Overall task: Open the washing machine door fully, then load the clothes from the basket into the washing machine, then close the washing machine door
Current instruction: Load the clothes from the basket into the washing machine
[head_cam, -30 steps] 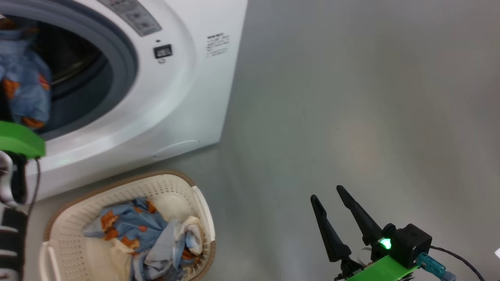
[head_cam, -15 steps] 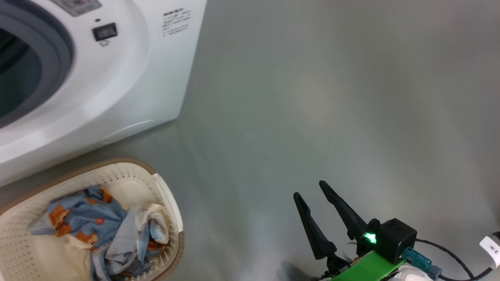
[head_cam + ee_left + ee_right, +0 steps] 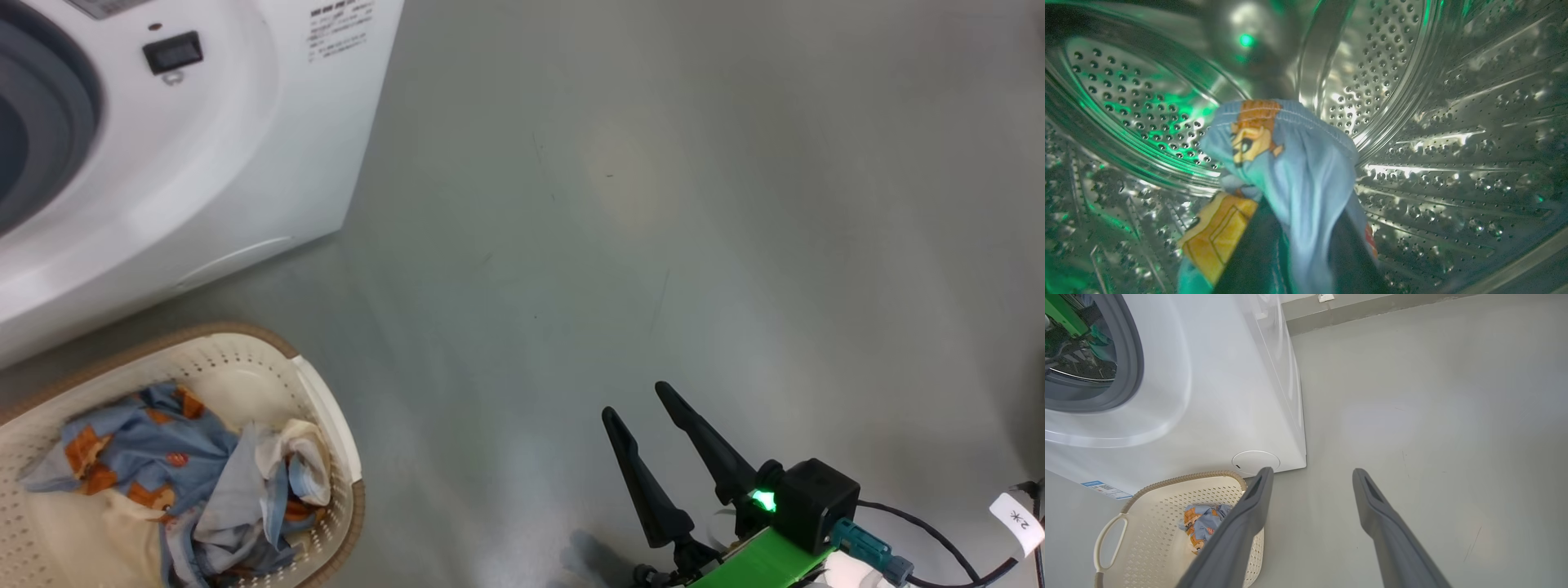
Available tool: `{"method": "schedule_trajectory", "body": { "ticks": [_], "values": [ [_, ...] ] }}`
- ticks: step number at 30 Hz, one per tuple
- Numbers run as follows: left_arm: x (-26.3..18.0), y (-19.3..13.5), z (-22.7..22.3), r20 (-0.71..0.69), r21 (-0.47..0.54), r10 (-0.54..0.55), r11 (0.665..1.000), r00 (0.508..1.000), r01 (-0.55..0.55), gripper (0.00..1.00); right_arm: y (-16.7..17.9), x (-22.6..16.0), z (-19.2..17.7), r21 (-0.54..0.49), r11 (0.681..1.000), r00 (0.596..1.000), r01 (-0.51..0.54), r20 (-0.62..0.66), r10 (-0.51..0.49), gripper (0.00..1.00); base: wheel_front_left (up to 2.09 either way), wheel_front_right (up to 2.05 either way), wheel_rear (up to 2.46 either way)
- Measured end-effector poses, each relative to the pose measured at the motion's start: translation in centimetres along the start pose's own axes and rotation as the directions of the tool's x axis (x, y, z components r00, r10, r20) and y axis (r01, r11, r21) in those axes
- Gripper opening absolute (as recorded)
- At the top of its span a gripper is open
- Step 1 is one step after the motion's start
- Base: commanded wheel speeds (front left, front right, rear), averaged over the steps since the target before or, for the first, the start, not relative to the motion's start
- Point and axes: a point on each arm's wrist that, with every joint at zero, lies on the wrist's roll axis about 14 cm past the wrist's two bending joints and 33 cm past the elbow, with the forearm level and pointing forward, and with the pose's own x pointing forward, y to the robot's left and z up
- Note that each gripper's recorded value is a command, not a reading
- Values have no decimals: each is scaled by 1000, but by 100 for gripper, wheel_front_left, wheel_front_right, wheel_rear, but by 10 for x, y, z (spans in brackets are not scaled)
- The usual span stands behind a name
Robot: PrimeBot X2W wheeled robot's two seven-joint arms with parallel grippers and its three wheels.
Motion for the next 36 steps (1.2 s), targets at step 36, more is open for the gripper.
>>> {"method": "schedule_trajectory", "body": {
  "ticks": [36],
  "values": [
    [-141, -50, 33, -38, -77, 21, 997, 999, -24, 100, 53, -1, 36, -10, 980, 970, -201, 135, 201, 100, 0, 0, 0]
  ]
}}
